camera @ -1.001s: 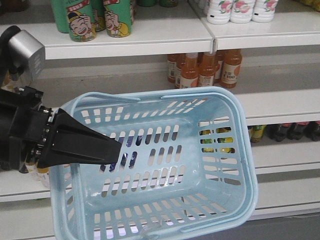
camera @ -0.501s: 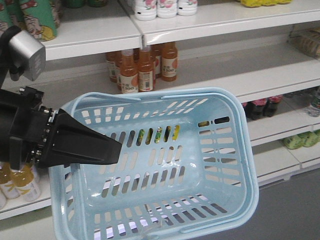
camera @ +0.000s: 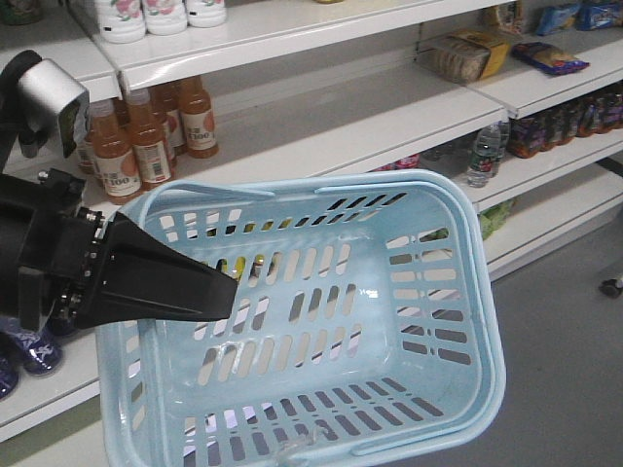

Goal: Place coke in basket with both arms
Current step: 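Hold the basket in the left gripper while the base turns away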

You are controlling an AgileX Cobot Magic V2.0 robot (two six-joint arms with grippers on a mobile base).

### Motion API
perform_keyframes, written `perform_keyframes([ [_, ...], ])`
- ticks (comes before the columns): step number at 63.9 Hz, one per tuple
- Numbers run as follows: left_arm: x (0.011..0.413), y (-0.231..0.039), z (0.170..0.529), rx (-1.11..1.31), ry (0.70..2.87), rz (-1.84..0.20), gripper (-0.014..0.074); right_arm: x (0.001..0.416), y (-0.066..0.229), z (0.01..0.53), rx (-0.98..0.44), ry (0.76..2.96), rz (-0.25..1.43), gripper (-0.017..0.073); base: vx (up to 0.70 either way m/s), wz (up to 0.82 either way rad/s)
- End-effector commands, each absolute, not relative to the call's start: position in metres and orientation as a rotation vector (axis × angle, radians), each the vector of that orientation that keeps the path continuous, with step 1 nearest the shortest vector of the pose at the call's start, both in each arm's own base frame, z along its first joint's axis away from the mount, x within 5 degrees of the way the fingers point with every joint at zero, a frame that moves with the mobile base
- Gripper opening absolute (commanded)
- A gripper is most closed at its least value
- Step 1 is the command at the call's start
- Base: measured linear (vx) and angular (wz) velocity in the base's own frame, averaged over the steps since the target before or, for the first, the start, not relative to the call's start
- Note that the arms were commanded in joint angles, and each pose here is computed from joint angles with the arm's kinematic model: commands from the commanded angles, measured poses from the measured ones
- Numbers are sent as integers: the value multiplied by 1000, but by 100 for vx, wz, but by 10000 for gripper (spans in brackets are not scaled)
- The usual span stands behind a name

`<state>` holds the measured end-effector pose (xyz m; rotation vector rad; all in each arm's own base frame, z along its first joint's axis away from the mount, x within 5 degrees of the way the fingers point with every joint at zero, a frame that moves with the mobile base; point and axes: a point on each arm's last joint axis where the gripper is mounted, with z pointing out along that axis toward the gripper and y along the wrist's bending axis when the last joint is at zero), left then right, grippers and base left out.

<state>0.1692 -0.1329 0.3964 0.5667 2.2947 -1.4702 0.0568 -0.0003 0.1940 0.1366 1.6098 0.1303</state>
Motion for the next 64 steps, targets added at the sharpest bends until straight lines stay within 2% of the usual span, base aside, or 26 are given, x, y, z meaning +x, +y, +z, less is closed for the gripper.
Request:
perform_keyframes([
  [1, 160, -135, 416, 566, 2185, -1578, -8, 56, 0, 197, 124, 1531, 129, -5, -3, -40],
  [64, 160, -135, 416, 567, 2185, -1578, -8, 56, 0, 197, 124, 1531, 129, -5, 1, -45],
])
